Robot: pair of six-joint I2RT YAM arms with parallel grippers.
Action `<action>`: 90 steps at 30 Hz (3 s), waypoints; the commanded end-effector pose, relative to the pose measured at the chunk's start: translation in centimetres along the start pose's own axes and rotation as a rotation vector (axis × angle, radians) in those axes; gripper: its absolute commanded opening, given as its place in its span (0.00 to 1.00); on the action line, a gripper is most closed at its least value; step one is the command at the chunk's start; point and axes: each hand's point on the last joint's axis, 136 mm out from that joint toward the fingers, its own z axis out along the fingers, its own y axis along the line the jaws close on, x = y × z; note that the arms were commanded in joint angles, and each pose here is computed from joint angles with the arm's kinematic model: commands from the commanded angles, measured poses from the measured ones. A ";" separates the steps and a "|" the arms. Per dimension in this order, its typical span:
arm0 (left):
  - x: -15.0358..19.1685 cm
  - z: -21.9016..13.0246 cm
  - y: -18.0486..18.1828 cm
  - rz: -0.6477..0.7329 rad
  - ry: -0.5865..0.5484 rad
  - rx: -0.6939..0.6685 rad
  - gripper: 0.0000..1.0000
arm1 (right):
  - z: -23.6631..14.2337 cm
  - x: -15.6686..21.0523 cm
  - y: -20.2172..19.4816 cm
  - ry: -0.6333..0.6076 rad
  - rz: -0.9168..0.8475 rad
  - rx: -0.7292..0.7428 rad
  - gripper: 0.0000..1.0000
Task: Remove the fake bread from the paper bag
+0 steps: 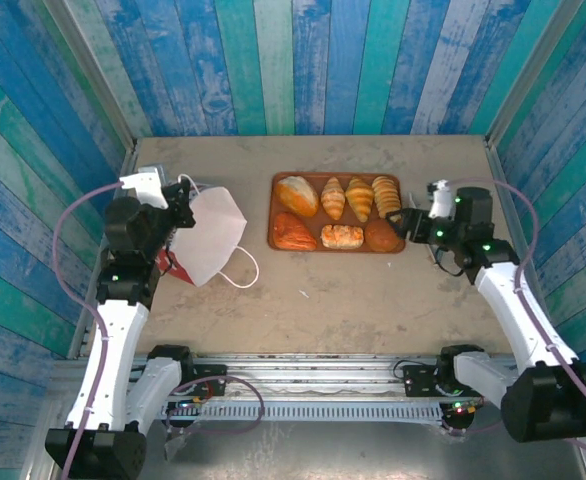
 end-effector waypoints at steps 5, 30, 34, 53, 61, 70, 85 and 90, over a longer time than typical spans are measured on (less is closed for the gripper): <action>-1.9 -0.4 -0.5 0.014 -0.048 0.009 0.00 | 2.8 1.7 9.5 0.034 -0.054 -0.201 0.77; -2.0 -1.0 -0.6 0.025 -0.047 0.004 0.00 | 16.3 16.5 22.4 0.489 -0.074 -0.408 0.62; -2.0 -0.9 -0.6 0.025 -0.045 0.003 0.00 | 17.5 18.0 23.1 0.534 -0.078 -0.418 0.49; -3.7 3.0 1.0 0.004 -0.028 -0.069 0.01 | 15.3 7.1 24.8 0.339 -0.202 -0.401 0.01; -6.4 7.7 2.3 0.063 -0.027 -0.119 0.02 | 15.9 1.2 26.0 0.262 -0.220 -0.432 0.02; -7.6 13.8 4.8 0.070 -0.003 -0.144 0.02 | 17.4 -3.0 25.2 0.213 -0.202 -0.415 0.05; -7.0 19.4 6.5 0.031 0.030 -0.102 0.01 | 21.4 -6.9 23.4 0.192 -0.149 -0.419 0.06; -6.0 20.2 7.5 0.025 0.062 -0.123 0.06 | 22.4 -6.6 23.5 0.223 -0.131 -0.446 0.17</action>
